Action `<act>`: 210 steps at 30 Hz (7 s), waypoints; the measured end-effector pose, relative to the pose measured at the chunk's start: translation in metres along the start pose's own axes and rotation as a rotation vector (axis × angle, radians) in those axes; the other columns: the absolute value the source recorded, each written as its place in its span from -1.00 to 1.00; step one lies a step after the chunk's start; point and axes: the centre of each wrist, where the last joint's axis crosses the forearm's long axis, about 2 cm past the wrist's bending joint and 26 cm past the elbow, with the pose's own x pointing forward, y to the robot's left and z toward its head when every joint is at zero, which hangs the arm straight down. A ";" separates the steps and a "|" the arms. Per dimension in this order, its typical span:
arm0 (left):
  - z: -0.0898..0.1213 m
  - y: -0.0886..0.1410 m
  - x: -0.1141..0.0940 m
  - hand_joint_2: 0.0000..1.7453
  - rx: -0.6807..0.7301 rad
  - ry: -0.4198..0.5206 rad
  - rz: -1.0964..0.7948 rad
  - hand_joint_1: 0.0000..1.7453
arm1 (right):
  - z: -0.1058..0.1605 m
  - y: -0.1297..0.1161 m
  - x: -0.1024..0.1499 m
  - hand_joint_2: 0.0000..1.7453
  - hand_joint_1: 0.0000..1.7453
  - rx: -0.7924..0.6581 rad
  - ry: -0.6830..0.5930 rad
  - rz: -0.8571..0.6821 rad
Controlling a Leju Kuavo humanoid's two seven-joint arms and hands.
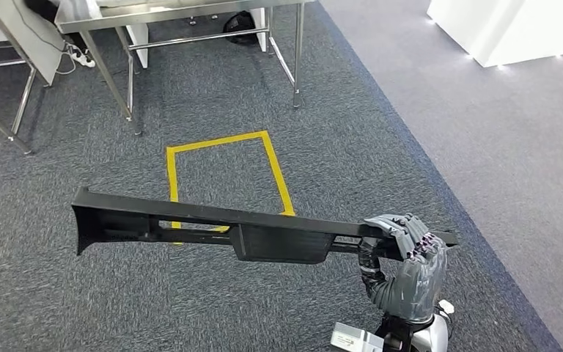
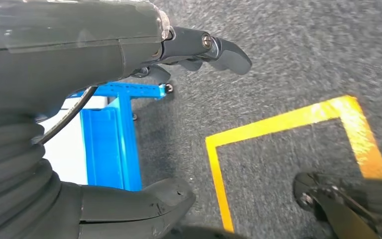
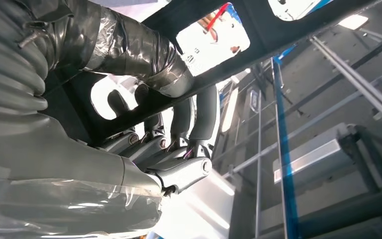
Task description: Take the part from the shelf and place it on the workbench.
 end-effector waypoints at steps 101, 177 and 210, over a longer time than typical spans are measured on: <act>0.002 0.001 -0.013 1.00 -0.018 0.049 0.021 -1.00 | 0.027 -0.023 0.030 1.00 1.00 0.038 0.005 0.016; -0.002 0.011 -0.009 1.00 0.001 0.038 0.051 -1.00 | 0.022 -0.022 0.027 1.00 1.00 0.017 -0.017 0.008; 0.001 0.000 -0.011 1.00 -0.032 0.047 0.056 -1.00 | 0.018 -0.022 0.029 1.00 1.00 0.025 -0.011 0.042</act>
